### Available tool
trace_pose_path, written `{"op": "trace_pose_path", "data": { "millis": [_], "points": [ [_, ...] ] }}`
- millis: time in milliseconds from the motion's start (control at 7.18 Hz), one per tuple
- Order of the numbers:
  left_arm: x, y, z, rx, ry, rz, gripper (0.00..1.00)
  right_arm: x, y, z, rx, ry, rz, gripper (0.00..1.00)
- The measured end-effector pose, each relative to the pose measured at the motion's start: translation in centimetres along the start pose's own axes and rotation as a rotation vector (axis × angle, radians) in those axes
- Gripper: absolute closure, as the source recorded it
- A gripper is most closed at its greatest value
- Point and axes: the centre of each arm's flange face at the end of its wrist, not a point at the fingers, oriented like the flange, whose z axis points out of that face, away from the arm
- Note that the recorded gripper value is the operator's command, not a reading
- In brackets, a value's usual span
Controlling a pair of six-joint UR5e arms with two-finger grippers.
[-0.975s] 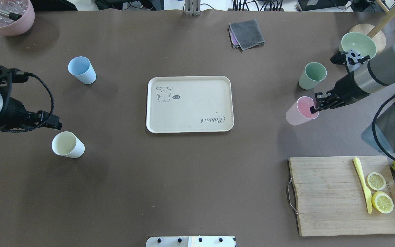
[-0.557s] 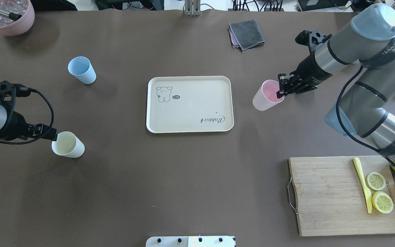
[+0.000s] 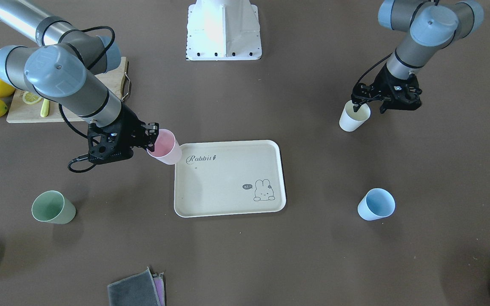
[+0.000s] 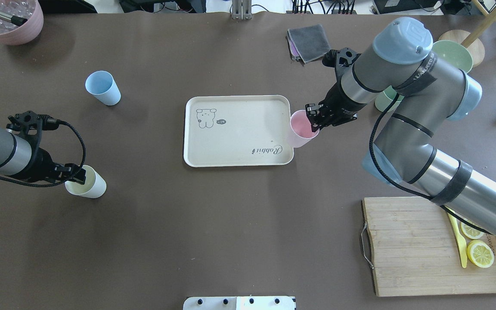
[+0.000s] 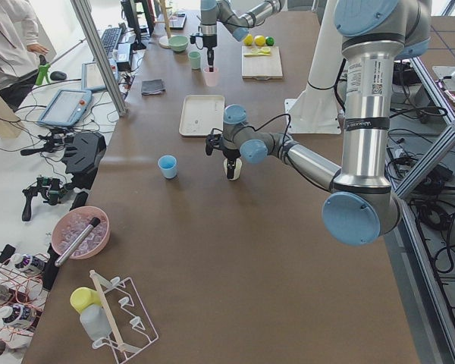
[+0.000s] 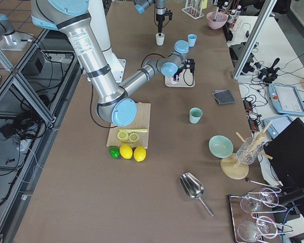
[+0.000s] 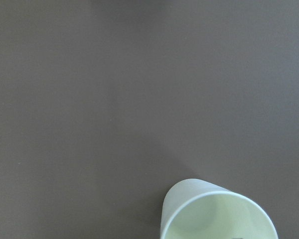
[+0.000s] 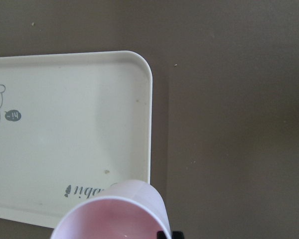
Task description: Place all cups on tray
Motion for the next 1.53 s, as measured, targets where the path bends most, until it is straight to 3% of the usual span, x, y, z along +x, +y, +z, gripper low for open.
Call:
{"op": "trace_pose_path", "data": {
  "millis": [557, 697, 1115, 1533],
  "points": [
    [2.8, -0.7, -1.3, 0.013, 0.035, 0.016, 1.0, -3.3, 1.4, 2.9, -0.001, 0.019, -0.004, 1.0],
    [5.7, -2.1, -2.2, 0.021, 0.048, 0.022, 1.0, -3.9, 1.1, 3.4, 0.004, 0.026, -0.003, 0.01],
    [18.1, -8.7, -4.7, 0.018, 0.037, -0.005, 1.0, -3.9, -0.3, 2.5, 0.038, 0.032, 0.001, 0.0],
    [24.7, -13.5, -3.3, 0.016, 0.039, -0.041, 1.0, 4.1, -4.2, -4.6, 0.015, -0.021, 0.043, 0.0]
  ]
}}
